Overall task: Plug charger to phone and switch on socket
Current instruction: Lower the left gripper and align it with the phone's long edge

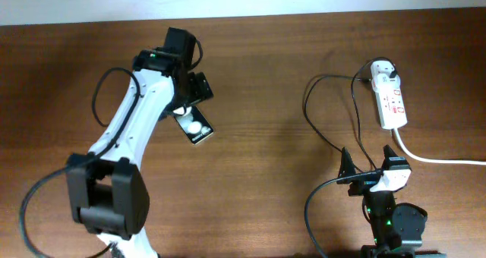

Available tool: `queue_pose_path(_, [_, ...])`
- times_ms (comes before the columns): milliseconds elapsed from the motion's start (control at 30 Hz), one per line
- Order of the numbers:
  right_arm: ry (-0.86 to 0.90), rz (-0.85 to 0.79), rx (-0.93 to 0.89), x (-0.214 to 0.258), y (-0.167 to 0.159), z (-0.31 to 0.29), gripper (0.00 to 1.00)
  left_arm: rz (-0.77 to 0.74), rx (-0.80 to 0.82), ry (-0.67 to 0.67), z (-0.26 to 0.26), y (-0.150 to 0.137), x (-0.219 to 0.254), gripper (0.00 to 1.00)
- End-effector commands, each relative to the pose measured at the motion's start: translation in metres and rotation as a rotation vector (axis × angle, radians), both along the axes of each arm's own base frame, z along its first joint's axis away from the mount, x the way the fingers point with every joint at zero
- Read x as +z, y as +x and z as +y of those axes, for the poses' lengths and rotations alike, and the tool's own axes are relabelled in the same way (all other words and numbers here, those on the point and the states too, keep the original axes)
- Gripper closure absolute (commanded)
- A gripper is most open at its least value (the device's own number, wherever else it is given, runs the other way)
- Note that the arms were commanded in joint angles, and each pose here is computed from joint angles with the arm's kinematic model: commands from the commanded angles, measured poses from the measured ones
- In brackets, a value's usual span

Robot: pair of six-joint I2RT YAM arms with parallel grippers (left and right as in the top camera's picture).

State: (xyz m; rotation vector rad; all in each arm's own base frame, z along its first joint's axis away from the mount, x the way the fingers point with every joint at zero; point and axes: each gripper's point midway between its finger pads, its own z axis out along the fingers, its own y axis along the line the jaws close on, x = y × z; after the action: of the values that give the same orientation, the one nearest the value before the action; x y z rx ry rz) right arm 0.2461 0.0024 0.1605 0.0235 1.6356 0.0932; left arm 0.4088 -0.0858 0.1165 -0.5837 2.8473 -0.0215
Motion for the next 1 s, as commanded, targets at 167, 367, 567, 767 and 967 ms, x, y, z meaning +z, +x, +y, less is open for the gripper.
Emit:
queue_pose_path(167, [-0.004,0.003,0.011,-0.002,0.0,0.002,0.01,0.152,0.075,0.047,0.026,-0.013,-0.034,0.01])
queue_pose_path(367, [-0.004,0.003,0.011,-0.002,0.0,0.002,0.01,0.193,0.117,0.019,0.038,-0.018,-0.039,0.01])
queue_pose_path(567, [-0.004,0.003,0.011,-0.002,0.0,0.002,0.01,0.192,0.117,0.019,0.038,-0.017,-0.04,0.01])
queue_pose_path(767, [-0.004,0.003,0.011,-0.002,0.0,0.002,0.01,0.185,0.117,0.019,0.038,-0.015,-0.04,0.01])
queue_pose_path(967, [-0.004,0.003,0.011,-0.002,0.0,0.002,0.01,0.182,0.132,0.019,0.044,-0.013,-0.041,0.01])
